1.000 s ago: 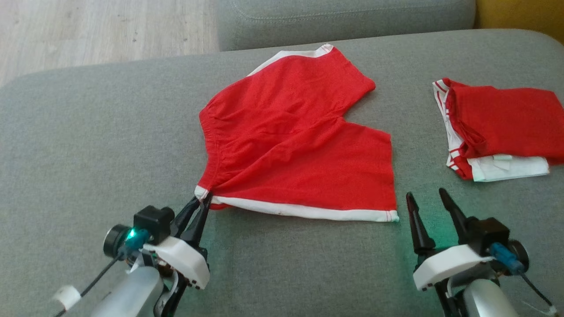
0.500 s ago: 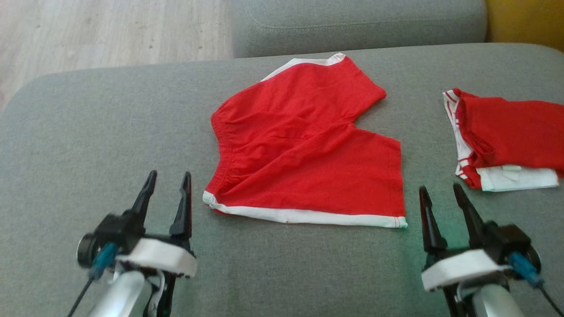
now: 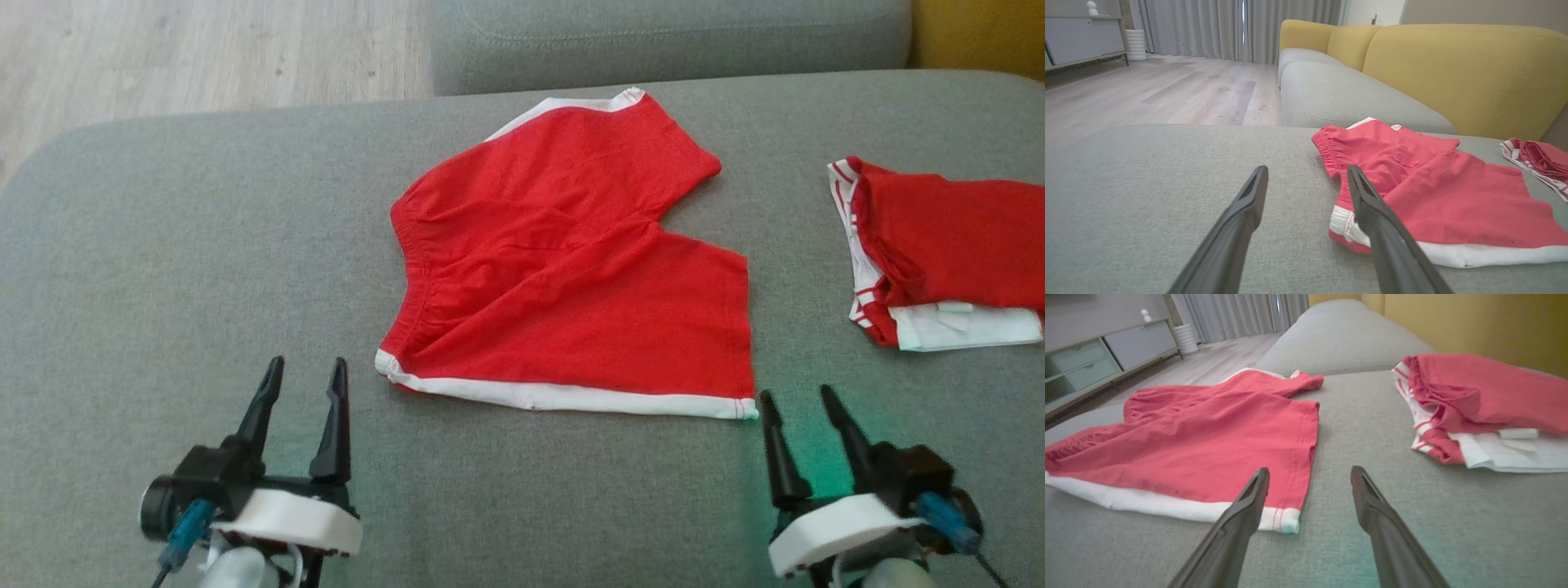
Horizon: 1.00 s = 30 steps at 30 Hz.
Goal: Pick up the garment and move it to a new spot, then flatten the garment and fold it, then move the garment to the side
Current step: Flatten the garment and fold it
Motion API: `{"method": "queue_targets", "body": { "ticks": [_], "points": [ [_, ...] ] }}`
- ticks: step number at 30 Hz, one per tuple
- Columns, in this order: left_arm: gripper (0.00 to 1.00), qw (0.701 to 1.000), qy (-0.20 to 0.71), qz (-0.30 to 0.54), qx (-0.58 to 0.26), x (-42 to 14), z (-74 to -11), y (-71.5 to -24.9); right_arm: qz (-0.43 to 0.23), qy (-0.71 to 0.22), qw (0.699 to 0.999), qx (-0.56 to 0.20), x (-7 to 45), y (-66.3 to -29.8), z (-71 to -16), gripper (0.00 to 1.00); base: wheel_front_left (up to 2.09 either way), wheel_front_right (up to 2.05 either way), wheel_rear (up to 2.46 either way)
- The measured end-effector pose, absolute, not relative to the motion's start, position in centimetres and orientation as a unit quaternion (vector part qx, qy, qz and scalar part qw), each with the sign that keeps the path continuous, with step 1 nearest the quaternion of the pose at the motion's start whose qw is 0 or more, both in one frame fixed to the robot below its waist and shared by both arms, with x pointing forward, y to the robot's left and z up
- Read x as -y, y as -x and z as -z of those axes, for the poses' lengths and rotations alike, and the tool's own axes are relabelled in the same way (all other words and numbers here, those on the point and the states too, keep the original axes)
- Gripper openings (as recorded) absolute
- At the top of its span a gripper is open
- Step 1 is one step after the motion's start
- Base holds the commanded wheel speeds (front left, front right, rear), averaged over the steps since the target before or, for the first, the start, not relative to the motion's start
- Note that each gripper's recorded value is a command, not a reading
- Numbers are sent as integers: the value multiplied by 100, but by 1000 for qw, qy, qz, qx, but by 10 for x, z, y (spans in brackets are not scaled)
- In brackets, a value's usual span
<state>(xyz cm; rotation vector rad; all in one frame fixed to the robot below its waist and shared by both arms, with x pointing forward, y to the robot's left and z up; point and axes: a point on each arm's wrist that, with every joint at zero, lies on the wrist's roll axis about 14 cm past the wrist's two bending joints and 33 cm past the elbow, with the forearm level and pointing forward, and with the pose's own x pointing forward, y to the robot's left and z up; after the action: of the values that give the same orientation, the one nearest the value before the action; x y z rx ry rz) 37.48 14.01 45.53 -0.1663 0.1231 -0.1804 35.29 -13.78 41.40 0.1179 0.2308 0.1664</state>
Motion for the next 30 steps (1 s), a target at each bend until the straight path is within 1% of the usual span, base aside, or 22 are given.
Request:
{"method": "queue_targets", "body": {
  "ticks": [5,11,17,26,27,28,29,30],
  "points": [
    [100,989,85,105,-64,-132,-453,-382,-101,-52,980,-162,126,-350,-393,100,0,0,0],
    [100,989,84,103,-70,-135,-448,-387,-121,-48,974,-187,114,-357,-381,100,0,0,0],
    [100,989,82,98,-78,-139,-441,-387,-126,-50,968,-212,110,-358,-368,100,0,0,0],
    [100,989,82,96,-74,-142,-443,-391,-134,-50,965,-219,104,-363,-364,100,0,0,0],
    [100,989,83,97,-75,-143,-443,-391,-135,-50,965,-220,104,-363,-364,91,0,0,0],
    [100,989,83,96,-75,-143,-443,-391,-135,-50,965,-220,104,-362,-364,55,0,0,0],
    [100,989,83,95,-75,-143,-443,-391,-135,-50,965,-221,104,-362,-363,22,0,0,0],
    [100,989,81,96,-75,-143,-442,-391,-135,-50,964,-222,104,-362,-363,0,0,0,0]
  ]
}}
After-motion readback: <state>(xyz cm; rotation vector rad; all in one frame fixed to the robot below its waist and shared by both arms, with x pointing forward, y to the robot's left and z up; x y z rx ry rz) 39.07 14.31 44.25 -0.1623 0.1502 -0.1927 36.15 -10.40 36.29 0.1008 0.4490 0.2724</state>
